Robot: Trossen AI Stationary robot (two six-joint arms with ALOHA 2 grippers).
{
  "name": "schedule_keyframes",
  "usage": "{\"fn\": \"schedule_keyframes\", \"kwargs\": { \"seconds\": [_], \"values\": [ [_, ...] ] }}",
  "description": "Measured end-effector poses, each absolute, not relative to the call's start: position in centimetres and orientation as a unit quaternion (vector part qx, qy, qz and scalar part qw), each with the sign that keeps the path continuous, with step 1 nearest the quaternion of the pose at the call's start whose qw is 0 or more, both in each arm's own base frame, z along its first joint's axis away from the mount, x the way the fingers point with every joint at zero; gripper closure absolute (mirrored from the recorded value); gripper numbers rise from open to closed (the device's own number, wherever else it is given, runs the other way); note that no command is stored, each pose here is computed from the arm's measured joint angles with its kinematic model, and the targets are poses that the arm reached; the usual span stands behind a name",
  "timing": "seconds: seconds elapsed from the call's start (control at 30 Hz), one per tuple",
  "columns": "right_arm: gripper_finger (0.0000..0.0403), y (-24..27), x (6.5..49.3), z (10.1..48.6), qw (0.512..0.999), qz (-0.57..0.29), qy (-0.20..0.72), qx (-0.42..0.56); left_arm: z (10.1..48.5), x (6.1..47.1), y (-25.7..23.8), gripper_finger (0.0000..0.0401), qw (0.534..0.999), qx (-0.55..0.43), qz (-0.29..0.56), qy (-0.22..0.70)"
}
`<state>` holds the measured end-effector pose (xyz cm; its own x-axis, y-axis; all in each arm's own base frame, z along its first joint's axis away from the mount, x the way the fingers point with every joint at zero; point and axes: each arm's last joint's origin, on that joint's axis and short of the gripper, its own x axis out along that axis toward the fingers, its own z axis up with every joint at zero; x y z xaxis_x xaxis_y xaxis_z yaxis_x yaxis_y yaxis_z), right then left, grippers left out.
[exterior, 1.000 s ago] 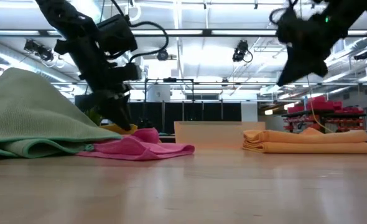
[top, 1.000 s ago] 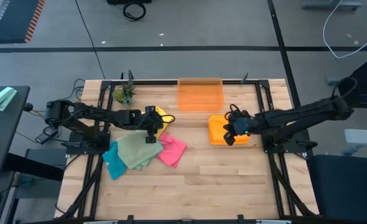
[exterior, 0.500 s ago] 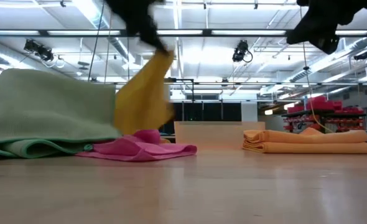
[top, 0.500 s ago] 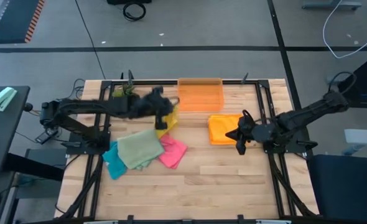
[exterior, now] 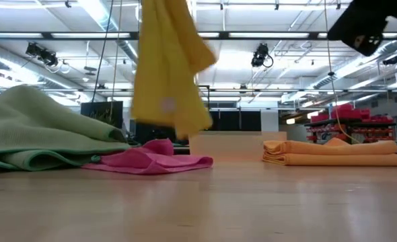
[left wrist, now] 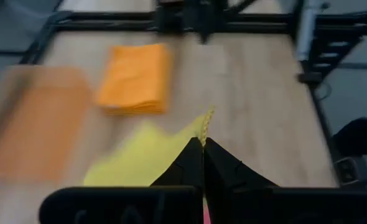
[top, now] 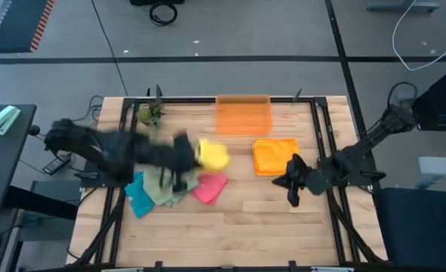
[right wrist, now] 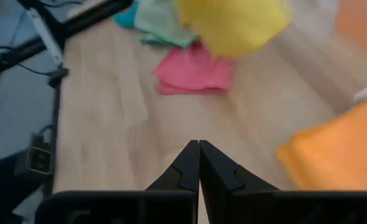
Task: Fold microfiber towels
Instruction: Fold the yellow microfiber cloth
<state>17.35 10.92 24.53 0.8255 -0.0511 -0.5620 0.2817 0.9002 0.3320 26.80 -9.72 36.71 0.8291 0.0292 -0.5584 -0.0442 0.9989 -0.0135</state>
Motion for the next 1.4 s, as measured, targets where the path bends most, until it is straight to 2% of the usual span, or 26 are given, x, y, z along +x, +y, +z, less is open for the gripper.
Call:
{"fn": "schedule_keyframes", "kwargs": {
  "seconds": [0.07,0.17,0.23,0.3,0.43,0.6,0.73,0.87,1.07,1.17,1.3,1.4],
  "values": [
    [0.0388,12.4,17.6,23.6,0.933,-0.089,0.285,0.202,32.3,26.9,-13.0,0.0395,0.964,-0.024,-0.003,0.264],
    [0.0388,15.0,18.5,22.1,0.941,-0.083,0.263,0.196,26.9,26.3,-17.2,0.0393,0.981,-0.064,-0.049,0.176],
    [0.0388,16.8,19.5,20.8,0.95,-0.06,0.252,0.177,24.6,25.6,-19.2,0.0396,0.988,-0.095,-0.062,0.109],
    [0.0388,18.3,20.7,19.5,0.957,-0.039,0.234,0.166,22.2,24.3,-20.2,0.0396,0.99,-0.104,-0.048,0.082],
    [0.0388,20.0,23.0,17.5,0.968,-0.023,0.198,0.154,17.8,23.0,-21.4,0.0391,0.988,-0.133,-0.004,0.081],
    [0.0388,20.8,26.0,16.3,0.97,-0.036,0.195,0.139,14.0,23.0,-22.2,0.0396,0.979,-0.164,0.016,0.118],
    [0.0388,22.3,28.4,14.9,0.969,-0.017,0.22,0.107,12.9,23.1,-22.4,0.0389,0.977,-0.171,0.02,0.129],
    [0.0388,24.0,29.9,13.3,0.967,0.007,0.255,-0.002,12.9,22.9,-22.7,0.0395,0.98,-0.151,0.012,0.13],
    [0.0388,25.1,31.2,13.2,0.954,0.004,0.283,-0.099,13.1,22.8,-22.9,0.0385,0.984,-0.123,0.004,0.128],
    [0.0386,25.2,31.3,13.8,0.951,0.001,0.29,-0.106,13.3,22.6,-23.1,0.039,0.985,-0.116,-0.002,0.127],
    [0.0359,25.1,31.2,14.2,0.952,0.002,0.287,-0.108,14.4,22.2,-23.4,0.0393,0.988,-0.109,-0.018,0.109],
    [0.0315,25.1,31.2,14.1,0.95,0.004,0.289,-0.118,16.1,21.7,-23.6,0.0384,0.99,-0.109,-0.033,0.088]
  ]
}}
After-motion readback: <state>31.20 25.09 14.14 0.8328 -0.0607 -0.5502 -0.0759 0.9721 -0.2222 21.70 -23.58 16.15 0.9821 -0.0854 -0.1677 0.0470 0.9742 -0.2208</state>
